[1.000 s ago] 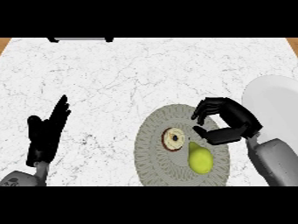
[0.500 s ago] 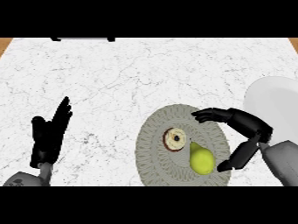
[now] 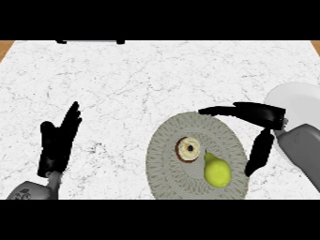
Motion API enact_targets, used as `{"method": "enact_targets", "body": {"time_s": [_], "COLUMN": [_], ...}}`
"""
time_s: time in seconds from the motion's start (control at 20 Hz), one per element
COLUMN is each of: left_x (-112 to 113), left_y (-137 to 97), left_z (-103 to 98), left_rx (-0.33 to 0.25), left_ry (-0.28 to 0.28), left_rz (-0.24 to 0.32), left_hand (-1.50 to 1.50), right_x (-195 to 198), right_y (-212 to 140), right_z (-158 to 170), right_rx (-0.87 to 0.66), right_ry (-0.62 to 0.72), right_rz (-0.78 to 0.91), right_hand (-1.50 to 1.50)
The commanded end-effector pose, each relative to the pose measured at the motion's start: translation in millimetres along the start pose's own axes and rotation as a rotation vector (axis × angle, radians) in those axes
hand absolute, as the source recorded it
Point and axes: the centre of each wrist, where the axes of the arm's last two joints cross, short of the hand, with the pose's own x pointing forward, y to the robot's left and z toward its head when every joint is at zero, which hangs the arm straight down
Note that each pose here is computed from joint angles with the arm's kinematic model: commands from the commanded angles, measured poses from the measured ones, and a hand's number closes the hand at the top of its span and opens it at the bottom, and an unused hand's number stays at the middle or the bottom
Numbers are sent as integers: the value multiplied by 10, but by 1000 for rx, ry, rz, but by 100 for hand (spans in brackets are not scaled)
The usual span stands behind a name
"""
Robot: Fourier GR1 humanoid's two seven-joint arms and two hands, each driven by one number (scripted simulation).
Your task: Pick the pear from the placemat and place it in the plate
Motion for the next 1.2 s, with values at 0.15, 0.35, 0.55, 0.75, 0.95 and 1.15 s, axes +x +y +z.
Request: {"method": "enact_targets", "body": {"time_s": [0.15, 0.35, 0.55, 0.75, 0.95, 1.15], "left_x": [-49, -67, -219, -156, -153, -16], "left_y": [90, 135, 63, -158, 15, 99], "left_z": [-67, 73, -17, 165, 204, 19], "left_rx": [15, 11, 13, 6, 13, 28], "left_ry": [-4, 7, 10, 6, 18, -1], "left_rz": [-9, 2, -1, 5, 1, 4], "left_hand": [0, 0, 0, 0, 0, 0], "right_x": [92, 112, 21, 43, 31, 26], "right_y": [-72, 132, 103, 169, 258, 494], "right_z": [-235, -344, -484, -535, -478, -624], "right_rx": [251, 302, 307, 337, 361, 370], "right_ry": [127, 143, 169, 182, 161, 192], "right_rz": [93, 103, 112, 117, 119, 131], "right_hand": [-150, -150, -150, -150, -150, -150]}}
